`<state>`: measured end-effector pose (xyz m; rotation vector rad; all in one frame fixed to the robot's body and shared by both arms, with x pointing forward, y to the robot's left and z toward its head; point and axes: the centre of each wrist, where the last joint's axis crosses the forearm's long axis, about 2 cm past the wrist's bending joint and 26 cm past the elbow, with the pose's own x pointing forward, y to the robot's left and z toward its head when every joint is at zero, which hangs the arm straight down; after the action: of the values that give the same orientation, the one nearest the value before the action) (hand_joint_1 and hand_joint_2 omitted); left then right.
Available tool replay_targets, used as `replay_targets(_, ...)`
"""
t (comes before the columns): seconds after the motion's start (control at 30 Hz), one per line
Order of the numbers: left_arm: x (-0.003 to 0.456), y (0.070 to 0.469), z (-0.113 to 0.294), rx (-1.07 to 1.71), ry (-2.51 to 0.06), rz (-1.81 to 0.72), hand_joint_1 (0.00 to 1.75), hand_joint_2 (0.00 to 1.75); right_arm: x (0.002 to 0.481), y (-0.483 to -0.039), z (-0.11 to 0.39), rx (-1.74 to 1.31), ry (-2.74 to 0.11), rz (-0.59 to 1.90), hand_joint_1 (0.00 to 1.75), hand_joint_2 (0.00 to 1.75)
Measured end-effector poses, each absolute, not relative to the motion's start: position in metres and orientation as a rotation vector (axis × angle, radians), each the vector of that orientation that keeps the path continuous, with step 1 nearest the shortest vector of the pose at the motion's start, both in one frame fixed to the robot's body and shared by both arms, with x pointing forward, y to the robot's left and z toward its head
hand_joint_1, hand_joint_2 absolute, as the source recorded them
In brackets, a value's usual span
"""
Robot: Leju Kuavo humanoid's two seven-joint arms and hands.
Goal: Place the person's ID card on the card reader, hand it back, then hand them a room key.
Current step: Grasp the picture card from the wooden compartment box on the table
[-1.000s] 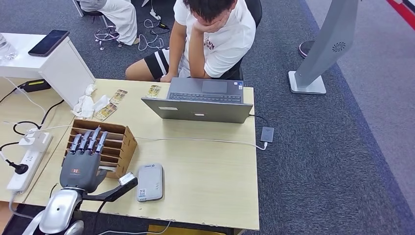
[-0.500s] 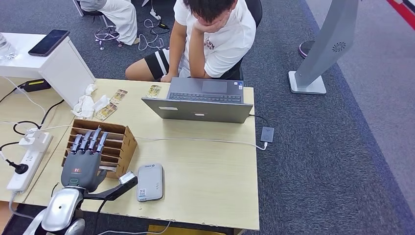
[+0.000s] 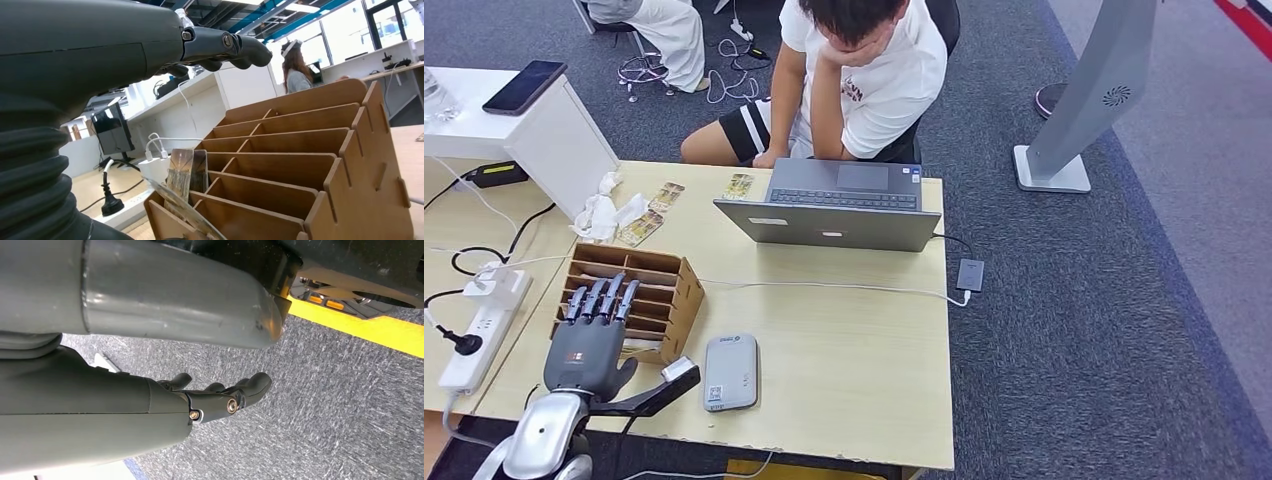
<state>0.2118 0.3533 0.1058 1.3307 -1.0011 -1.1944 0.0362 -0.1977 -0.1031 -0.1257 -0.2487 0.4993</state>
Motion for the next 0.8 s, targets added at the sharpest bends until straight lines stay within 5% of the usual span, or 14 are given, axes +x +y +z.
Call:
replay_targets(0.6,0.205,0.366,0.098,1.309,-0.912,-1.181,0.0,1.75,0.036,-0.198,-0.103,-0.128,-0.25,0.514,0.0,0.0)
replay_targets(0.73,0.204,0.367,0.097,1.305,-0.907,-1.183,1.75,1.75,0.036,-0.198,-0.103,-0.128,-0.249,0.514,0.0,0.0)
replay_targets(0.8,0.204,0.367,0.096,1.293,-0.896,-1.187,1.75,1.75,0.036,-0.198,-0.103,-0.129,-0.249,0.515,0.0,0.0)
